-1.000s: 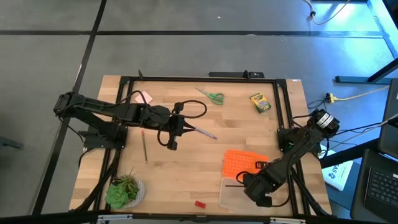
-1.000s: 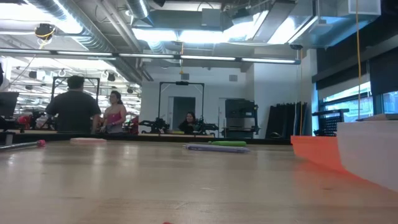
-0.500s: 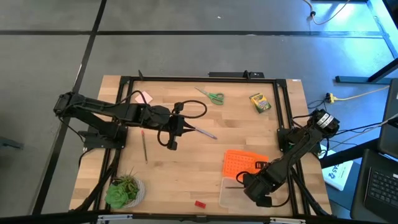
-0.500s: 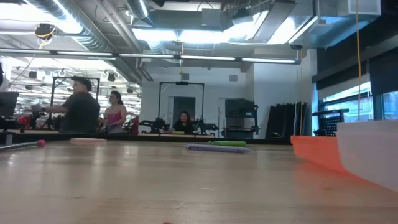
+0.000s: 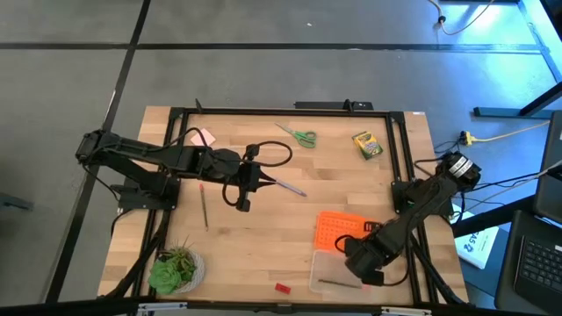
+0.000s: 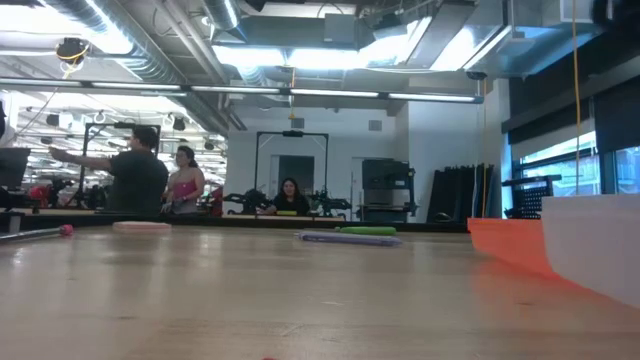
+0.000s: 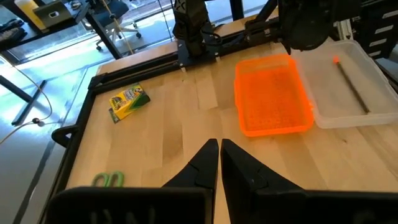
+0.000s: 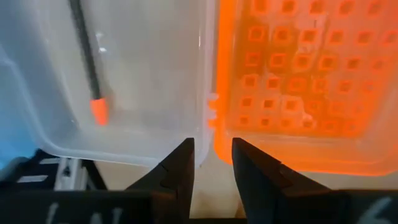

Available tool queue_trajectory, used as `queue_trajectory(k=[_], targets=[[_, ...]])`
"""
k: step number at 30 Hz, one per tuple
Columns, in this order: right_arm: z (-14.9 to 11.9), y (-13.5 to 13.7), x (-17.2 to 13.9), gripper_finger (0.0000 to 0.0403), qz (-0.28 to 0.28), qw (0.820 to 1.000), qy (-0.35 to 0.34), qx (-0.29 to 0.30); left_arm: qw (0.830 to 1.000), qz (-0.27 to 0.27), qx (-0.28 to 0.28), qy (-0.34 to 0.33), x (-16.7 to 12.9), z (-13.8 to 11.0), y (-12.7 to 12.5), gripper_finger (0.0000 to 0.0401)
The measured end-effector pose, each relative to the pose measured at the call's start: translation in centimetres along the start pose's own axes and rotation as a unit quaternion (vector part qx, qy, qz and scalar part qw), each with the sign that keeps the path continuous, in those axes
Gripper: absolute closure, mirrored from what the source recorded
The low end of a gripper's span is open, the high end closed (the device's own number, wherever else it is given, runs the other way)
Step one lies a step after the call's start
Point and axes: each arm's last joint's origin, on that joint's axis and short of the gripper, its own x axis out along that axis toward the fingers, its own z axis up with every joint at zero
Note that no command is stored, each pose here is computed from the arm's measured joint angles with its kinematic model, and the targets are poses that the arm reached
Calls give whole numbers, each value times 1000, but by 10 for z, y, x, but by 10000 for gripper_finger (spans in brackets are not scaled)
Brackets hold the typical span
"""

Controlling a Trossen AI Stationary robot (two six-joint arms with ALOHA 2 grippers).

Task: Pack school essentials
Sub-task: Put the green scissors into the orange supply box

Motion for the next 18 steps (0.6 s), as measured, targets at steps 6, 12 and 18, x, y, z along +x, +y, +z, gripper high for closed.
queue_trajectory(k=[6, 12, 18], targets=[[-1, -15, -35, 293, 34, 997, -63, 28, 1000, -1, 4, 3, 0, -1, 0, 387], [-6, -45, -80, 293, 60, 981, -169, 73, 1000, 8, -1, 3, -2, -1, 5, 387], [-8, -75, -111, 293, 37, 958, -277, 58, 999, 27, -12, -10, -12, 1, 18, 387]])
